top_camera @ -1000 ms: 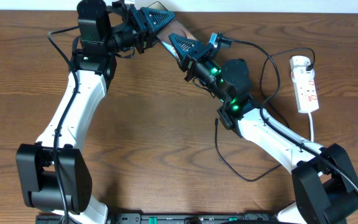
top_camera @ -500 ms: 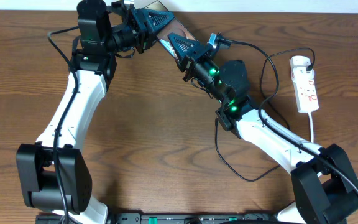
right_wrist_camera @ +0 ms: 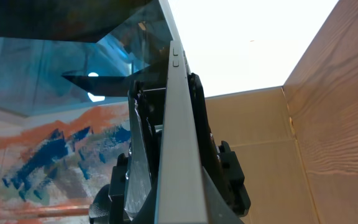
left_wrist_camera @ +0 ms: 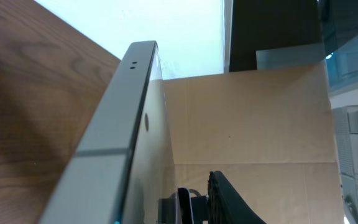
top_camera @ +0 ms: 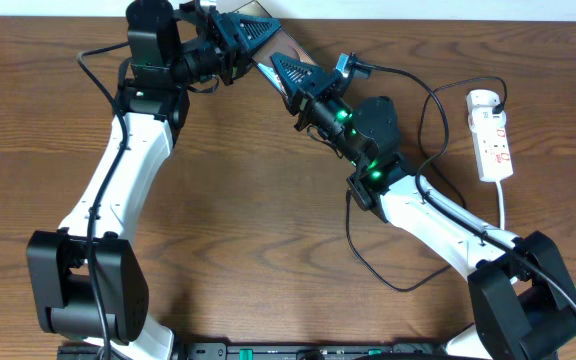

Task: Plug charger to phone and switch on socket
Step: 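Open the right gripper to release the phone to the left gripper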

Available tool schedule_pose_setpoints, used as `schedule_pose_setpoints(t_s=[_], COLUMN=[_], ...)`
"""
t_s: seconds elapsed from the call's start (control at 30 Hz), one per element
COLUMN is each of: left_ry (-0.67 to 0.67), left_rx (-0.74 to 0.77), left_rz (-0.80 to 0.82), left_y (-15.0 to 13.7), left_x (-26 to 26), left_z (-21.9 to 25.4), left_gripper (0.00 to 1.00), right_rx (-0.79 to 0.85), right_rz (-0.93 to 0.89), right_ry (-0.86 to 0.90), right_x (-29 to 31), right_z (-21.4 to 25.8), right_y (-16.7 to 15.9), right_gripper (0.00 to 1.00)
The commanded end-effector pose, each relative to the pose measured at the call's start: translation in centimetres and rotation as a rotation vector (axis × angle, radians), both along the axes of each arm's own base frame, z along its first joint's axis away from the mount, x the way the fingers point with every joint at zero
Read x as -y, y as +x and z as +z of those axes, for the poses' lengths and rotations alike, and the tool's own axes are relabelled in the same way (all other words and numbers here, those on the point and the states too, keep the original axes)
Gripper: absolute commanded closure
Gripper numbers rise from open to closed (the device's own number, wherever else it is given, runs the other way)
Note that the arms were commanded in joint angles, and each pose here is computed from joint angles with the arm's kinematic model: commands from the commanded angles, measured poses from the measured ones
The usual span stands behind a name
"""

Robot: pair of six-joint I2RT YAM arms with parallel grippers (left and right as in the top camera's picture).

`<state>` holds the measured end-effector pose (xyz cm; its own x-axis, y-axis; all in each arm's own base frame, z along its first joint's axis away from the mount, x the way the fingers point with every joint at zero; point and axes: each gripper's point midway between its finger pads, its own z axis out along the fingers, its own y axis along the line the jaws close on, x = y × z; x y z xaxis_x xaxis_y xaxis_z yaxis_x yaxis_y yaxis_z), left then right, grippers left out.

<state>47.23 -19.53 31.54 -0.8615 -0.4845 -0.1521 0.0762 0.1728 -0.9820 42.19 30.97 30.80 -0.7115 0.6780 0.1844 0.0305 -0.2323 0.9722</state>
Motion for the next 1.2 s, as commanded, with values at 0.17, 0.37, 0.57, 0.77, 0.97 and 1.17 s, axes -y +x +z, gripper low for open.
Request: schedule_pose_setpoints(t_s=[0.17,0.37,0.57,0.77,0.97,1.17], left_ry=[0.000,0.000,0.000,0.000,0.000,0.000], left_rx=[0.034,0.034,0.034,0.034,0.034,0.034], left_rz=[-0.001,-0.001,-0.001,-0.001,-0.001,-0.002], left_y=[-0.23,-0.23,-0.23,-0.23,-0.24,-0.24], left_x=[0.51,0.51,0.51,0.51,0.51,0.52], left_z=[1.04,1.04,1.04,1.04,1.05,1.03], left_gripper=[0.87,0.92,0.93,0.93,0.92,0.92], right_rx=[0.041,0.043,0.043,0.032,0.030,0.030], right_rz=[0.078,0.077,0.076,0.076,0.076,0.076], right_ry=[0.000,-0.002,-0.012,-0.018,-0.019,-0.019], right_x=[-1.93,-1.93,-1.93,-1.98,-1.97,-1.96], right_z=[1.35,1.34,1.16,0.86,0.81,0.82], right_y=[-1.73,-1.73,-1.69,-1.66,-1.65,-1.64], right_gripper=[0.98,0.98,0.98,0.98,0.99,0.99])
